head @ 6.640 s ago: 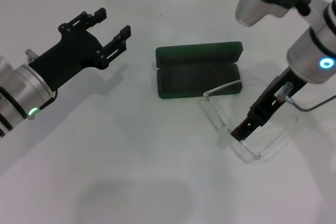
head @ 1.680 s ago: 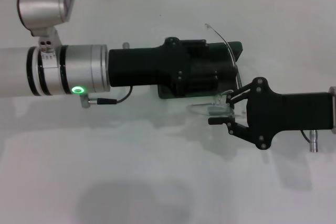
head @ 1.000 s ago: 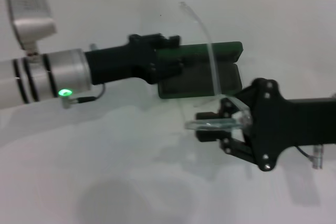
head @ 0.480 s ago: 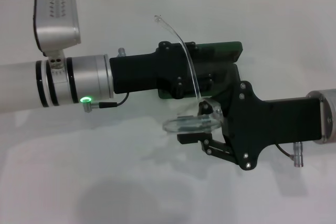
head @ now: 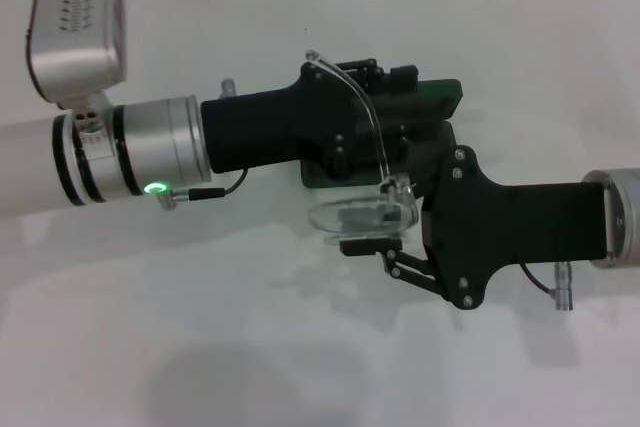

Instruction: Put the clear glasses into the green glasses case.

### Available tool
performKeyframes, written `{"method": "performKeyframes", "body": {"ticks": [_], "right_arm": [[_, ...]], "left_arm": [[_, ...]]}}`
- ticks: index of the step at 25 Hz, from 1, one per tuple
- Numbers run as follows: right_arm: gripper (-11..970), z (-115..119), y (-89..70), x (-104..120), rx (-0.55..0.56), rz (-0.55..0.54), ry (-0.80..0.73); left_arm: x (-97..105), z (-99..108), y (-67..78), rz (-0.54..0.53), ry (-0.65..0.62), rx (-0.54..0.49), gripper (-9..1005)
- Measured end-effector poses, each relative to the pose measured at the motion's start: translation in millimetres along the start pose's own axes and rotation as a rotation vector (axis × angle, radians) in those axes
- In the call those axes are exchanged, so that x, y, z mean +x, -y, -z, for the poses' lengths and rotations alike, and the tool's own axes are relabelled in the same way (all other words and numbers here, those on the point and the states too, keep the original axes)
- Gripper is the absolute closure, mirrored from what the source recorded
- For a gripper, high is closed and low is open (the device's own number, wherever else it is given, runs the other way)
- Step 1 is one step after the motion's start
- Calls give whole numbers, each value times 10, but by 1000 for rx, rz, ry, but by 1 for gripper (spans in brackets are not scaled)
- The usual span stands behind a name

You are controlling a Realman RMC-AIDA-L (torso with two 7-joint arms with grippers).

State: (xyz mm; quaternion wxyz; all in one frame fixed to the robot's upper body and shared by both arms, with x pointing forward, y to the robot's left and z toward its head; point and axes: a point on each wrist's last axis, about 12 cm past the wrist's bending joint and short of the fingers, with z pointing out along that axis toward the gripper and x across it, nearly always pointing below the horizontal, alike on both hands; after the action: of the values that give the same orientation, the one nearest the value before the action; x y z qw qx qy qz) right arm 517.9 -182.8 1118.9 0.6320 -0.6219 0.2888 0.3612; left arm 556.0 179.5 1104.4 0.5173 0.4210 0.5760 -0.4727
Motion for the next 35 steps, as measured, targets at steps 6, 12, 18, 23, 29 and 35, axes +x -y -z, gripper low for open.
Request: {"method": "performKeyframes", "body": {"ticks": [6, 12, 18, 23, 29, 35], "right_arm": [[803, 32, 6, 17, 9, -46, -19], [801, 59, 7, 48, 25, -54, -50], [799, 75, 4, 70, 33, -106, -70], [797, 88, 28, 80, 44, -168, -81], [795, 83, 75, 118, 60, -197, -115], [793, 73, 88, 130, 56, -233, -126]], "left_arm": [[13, 107, 38, -28, 73, -42, 418], [5, 162, 77, -41, 109, -35, 417], [7, 236, 79, -46, 150, -77, 416], [8, 247, 103, -57, 158, -67, 417], [14, 249, 124, -67, 163, -55, 417], [19, 268, 133, -83, 167, -58, 417]]}}
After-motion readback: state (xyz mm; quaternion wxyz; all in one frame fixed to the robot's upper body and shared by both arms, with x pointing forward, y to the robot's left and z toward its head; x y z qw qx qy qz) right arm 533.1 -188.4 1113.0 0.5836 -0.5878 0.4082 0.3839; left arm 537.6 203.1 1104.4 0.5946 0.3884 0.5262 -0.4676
